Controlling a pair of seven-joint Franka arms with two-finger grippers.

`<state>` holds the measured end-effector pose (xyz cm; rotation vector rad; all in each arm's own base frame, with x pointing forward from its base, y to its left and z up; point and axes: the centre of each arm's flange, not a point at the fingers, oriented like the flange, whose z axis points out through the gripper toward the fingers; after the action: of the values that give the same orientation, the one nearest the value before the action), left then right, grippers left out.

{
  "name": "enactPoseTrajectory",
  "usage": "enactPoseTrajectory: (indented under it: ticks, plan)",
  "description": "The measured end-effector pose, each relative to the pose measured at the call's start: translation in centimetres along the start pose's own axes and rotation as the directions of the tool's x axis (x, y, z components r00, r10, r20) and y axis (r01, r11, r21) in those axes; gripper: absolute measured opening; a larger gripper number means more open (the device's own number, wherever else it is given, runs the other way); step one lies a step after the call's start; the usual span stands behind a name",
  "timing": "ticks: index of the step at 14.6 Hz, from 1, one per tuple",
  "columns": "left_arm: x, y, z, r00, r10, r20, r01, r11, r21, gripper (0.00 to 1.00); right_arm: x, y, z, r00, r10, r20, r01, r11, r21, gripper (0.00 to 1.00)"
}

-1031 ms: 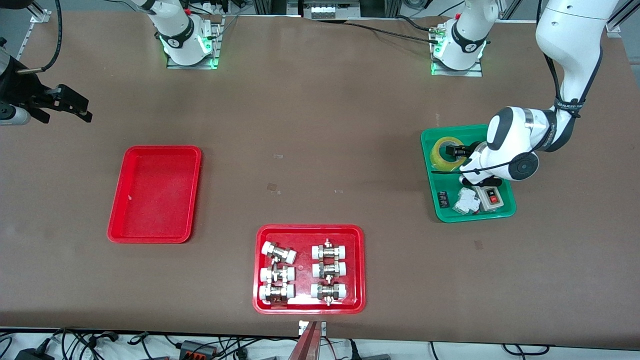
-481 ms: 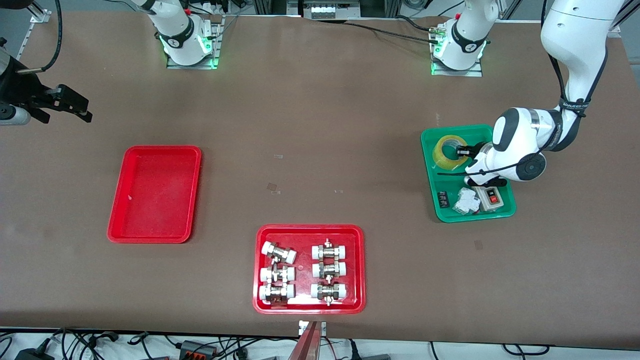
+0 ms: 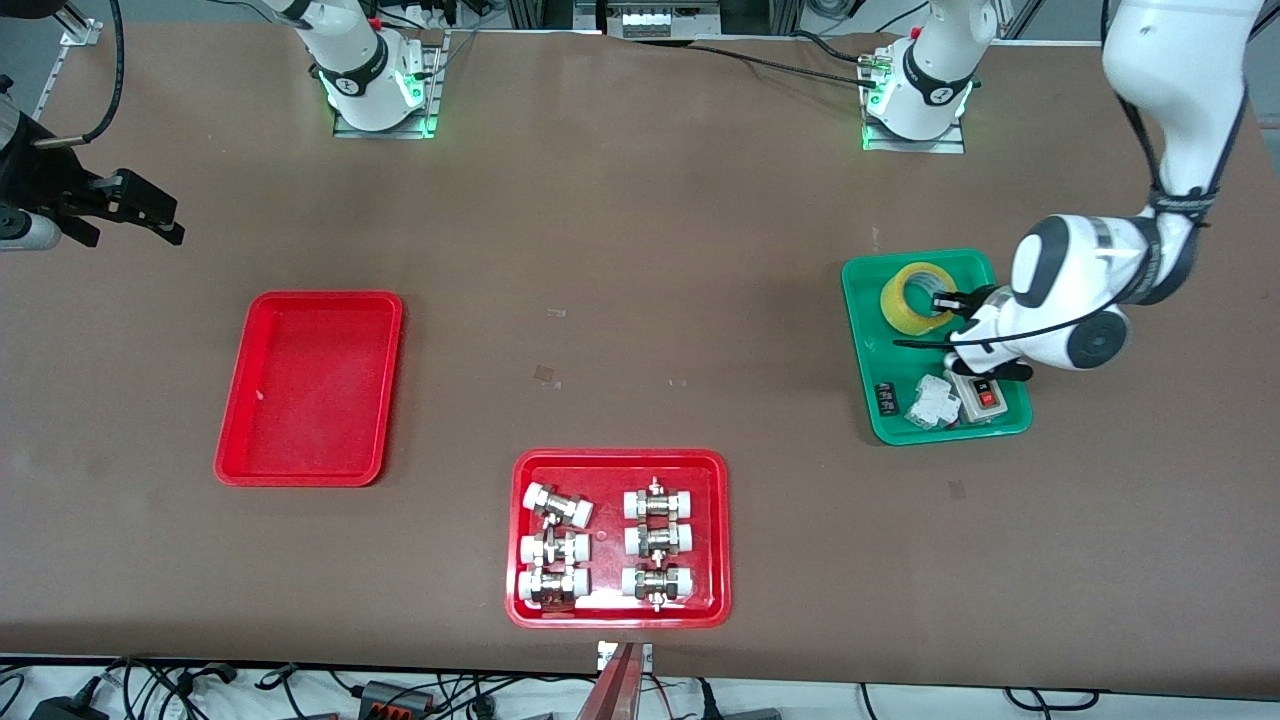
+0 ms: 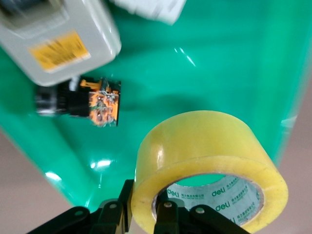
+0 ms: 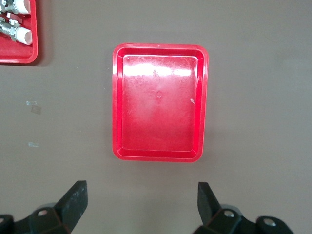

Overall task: Left arm passes tape to right arm into tray
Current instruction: 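Lift the tape with the left gripper while the right gripper approaches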

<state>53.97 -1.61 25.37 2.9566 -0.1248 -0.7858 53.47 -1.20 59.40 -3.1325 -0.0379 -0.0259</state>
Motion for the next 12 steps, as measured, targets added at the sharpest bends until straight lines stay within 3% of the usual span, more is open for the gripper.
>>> enactPoseTrajectory:
  ticks: [4, 7, 9, 12]
  plan:
    - [-4.5, 8.3, -15.3, 0.977, 0.103, -0.185, -0.112, 0.993, -0.038, 0.22, 0.1, 0.8, 0.2, 1.000, 0.014, 0.001, -0.014, 1.000, 0.000, 1.00]
    - [-7.6, 16.2, -24.1, 0.908, 0.189, -0.374, -0.252, 0.960, -0.125, 0.22, 0.5, 0.8, 1.1, 1.000, 0.013, 0.014, -0.013, 1.000, 0.001, 1.00]
    - [-7.8, 19.6, -25.6, 0.894, 0.190, -0.406, -0.272, 0.950, -0.153, 0.22, 1.2, 0.5, 2.0, 1.000, 0.008, 0.015, -0.008, 1.000, 0.001, 1.00]
    - [-4.4, 22.3, -23.8, 0.883, 0.176, -0.434, -0.287, 0.936, -0.203, 0.22, 1.8, 0.4, 3.3, 0.999, 0.005, 0.036, -0.005, 1.000, 0.002, 1.00]
